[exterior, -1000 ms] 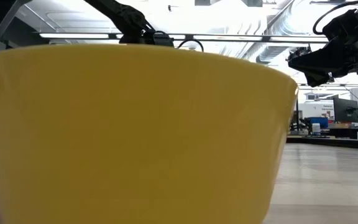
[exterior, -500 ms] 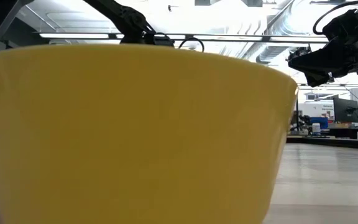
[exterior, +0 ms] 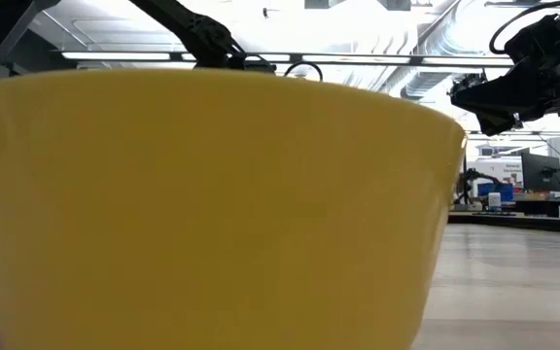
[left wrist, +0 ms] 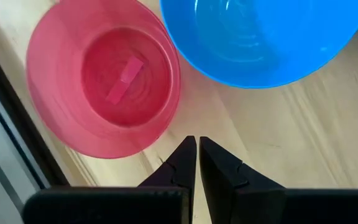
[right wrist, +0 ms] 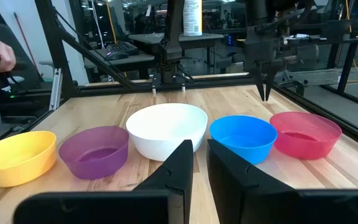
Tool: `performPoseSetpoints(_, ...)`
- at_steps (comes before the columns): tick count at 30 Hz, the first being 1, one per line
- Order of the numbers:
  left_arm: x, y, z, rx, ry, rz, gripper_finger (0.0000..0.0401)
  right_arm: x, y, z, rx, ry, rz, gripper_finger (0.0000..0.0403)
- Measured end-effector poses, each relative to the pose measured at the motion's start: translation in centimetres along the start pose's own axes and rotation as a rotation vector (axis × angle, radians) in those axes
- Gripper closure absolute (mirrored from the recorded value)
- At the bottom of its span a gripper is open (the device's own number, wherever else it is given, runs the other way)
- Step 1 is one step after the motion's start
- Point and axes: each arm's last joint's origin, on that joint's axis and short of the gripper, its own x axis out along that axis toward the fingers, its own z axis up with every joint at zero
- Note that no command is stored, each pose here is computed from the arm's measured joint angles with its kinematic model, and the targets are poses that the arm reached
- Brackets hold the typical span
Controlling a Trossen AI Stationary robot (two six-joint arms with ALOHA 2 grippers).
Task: Nest bowls inside each other
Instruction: Stack the red bowl on the white bowl
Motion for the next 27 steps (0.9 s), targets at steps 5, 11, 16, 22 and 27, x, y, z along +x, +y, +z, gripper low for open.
performPoseSetpoints(5, 0.0, -0.03, 0.02, 0.015, 0.0, -0.001, 0.0377, 0.0, 0.0, -0.01, 0.0, 0.0, 0.0, 0.0364)
performPoseSetpoints(11, 0.0, -0.04, 0.06, 0.017, 0.0, 0.0, 0.032, 0.0, 0.0, -0.01, 0.0, 0.0, 0.0, 0.0364)
performPoseSetpoints(16, 0.0, -0.03, 0.08, 0.063, -0.004, 0.0, 0.0283, 0.0, 0.0, -0.01, 0.0, 0.0, 0.0, 0.0364)
performPoseSetpoints(22, 0.0, -0.09, 0.24, 0.171, -0.049, -0.019, 0.0281, 0.0, 0.0, -0.01, 0.0, 0.0, 0.0, 0.0364)
performPoseSetpoints(27, 0.17, 0.32, 0.55, 0.207, -0.09, 0.014, 0.0281, 0.0, 0.0, -0.01, 0.0, 0.0, 0.0, 0.0364)
